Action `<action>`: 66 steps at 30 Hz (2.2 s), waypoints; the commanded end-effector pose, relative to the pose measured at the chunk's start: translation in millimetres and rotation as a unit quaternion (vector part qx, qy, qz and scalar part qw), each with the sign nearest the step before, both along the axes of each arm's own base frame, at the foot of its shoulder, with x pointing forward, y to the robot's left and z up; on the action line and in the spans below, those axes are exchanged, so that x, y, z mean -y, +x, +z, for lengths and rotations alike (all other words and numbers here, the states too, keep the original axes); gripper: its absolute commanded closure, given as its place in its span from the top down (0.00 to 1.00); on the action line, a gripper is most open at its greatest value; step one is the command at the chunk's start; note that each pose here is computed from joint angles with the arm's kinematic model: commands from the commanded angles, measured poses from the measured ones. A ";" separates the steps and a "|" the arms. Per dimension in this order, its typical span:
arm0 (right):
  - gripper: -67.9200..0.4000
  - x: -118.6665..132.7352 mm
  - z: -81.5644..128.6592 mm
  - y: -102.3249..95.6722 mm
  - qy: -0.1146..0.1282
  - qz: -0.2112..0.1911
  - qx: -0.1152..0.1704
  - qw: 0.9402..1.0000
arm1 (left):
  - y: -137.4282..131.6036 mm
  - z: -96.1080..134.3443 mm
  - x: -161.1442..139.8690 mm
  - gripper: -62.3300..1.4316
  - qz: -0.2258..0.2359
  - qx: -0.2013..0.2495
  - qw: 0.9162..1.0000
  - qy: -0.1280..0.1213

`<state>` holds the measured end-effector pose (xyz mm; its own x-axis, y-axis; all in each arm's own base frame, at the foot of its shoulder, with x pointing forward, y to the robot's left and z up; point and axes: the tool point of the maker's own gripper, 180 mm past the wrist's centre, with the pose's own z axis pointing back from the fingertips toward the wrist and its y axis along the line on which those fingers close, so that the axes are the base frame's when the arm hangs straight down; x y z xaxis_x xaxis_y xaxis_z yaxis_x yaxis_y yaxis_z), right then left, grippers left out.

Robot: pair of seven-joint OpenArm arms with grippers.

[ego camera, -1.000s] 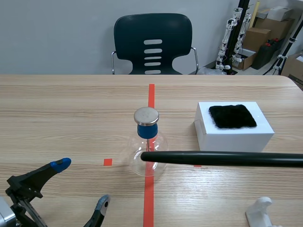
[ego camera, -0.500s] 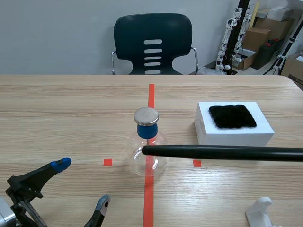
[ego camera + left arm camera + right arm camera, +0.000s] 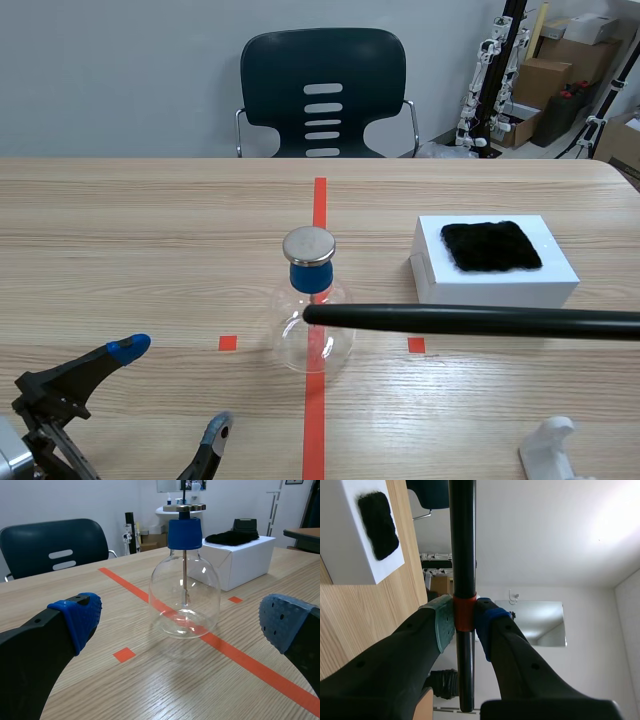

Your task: Do the electroscope experiment. go back to the standby pose

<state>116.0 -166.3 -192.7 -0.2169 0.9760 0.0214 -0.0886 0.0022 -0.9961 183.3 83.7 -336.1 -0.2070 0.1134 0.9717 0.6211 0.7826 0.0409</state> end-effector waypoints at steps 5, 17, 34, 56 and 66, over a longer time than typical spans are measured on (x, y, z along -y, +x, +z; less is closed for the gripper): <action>0.02 1.4 10.3 3.5 -0.004 -0.004 0.019 1.000 | 0.5 6.8 0.0 1.00 0.001 0.012 1.000 -0.010; 0.02 2.7 10.3 3.8 -0.004 -0.008 0.019 1.000 | 0.5 6.8 0.0 1.00 0.001 0.012 1.000 -0.010; 0.02 2.6 10.2 3.8 -0.004 -0.007 0.018 1.000 | 0.5 6.8 0.0 1.00 0.001 0.012 1.000 -0.010; 0.02 1.6 9.8 3.6 -0.005 -0.004 0.017 1.000 | 0.5 6.8 0.0 1.00 0.001 0.012 1.000 -0.010; 0.02 -0.4 9.0 3.1 -0.007 0.001 0.016 1.000 | 0.5 6.8 0.0 1.00 0.001 0.012 1.000 -0.010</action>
